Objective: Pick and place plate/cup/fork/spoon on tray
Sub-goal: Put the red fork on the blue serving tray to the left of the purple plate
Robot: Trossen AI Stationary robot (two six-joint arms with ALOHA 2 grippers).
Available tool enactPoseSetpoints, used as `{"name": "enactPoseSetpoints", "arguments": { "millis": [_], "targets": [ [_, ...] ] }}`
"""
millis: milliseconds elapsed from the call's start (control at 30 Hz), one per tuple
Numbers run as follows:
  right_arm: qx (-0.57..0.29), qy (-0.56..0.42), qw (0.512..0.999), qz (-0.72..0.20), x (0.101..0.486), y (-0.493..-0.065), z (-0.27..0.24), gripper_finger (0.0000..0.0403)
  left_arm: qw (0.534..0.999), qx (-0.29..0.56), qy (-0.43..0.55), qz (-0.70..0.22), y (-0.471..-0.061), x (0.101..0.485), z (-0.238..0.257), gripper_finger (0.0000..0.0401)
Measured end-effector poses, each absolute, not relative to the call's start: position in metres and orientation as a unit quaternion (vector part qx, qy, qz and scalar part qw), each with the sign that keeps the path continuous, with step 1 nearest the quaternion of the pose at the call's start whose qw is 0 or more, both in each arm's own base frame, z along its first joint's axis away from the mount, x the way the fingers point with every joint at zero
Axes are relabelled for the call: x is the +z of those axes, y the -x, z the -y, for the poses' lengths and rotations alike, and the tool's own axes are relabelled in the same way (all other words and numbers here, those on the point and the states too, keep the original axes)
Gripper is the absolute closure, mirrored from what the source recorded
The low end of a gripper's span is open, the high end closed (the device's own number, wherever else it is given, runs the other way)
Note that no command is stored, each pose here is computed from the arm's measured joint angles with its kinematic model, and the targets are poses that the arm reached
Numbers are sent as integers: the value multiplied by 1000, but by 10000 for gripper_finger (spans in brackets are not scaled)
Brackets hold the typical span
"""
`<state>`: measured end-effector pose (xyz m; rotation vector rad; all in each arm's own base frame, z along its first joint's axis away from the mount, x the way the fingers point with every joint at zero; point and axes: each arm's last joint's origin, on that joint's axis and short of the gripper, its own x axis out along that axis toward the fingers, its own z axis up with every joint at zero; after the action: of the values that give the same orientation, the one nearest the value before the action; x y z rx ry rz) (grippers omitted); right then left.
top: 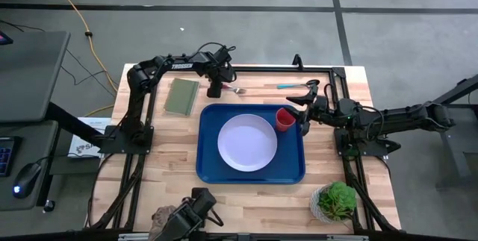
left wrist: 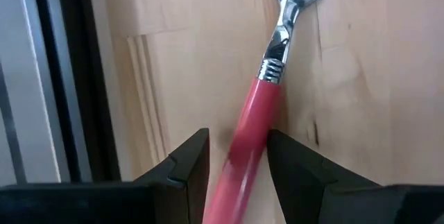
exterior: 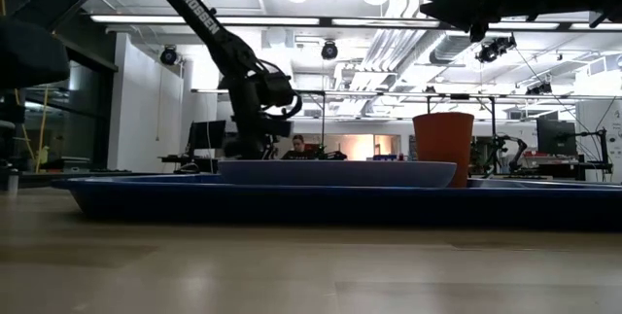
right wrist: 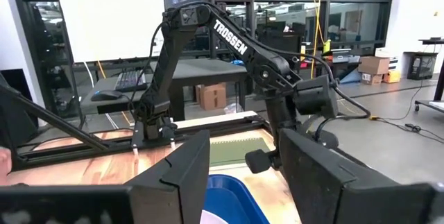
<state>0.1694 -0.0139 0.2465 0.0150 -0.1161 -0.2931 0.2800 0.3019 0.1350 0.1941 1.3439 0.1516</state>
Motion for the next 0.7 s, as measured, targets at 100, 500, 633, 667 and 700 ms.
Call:
{"name": "enactPoseSetpoints", "arguments": {
  "millis": [100, 500, 633, 667, 700],
  "targets": [
    [-146, -8, 988, 58, 246, -169, 14, 236, 776, 68, -87, -621, -280, 135, -302, 277],
    [-145, -19, 987, 59, 246, -169, 14, 236, 755, 72, -25, -652, -272, 137, -293, 387],
    [-145, -19, 988, 60, 247, -169, 14, 236, 751, 92, -23, -653, -270, 147, -289, 384],
    [-145, -19, 988, 60, 247, -169, 14, 236, 751, 101, -29, -651, -269, 154, -289, 384],
    [-144, -19, 988, 59, 246, -169, 14, 236, 753, 110, -37, -648, -269, 163, -288, 387]
  ]
}}
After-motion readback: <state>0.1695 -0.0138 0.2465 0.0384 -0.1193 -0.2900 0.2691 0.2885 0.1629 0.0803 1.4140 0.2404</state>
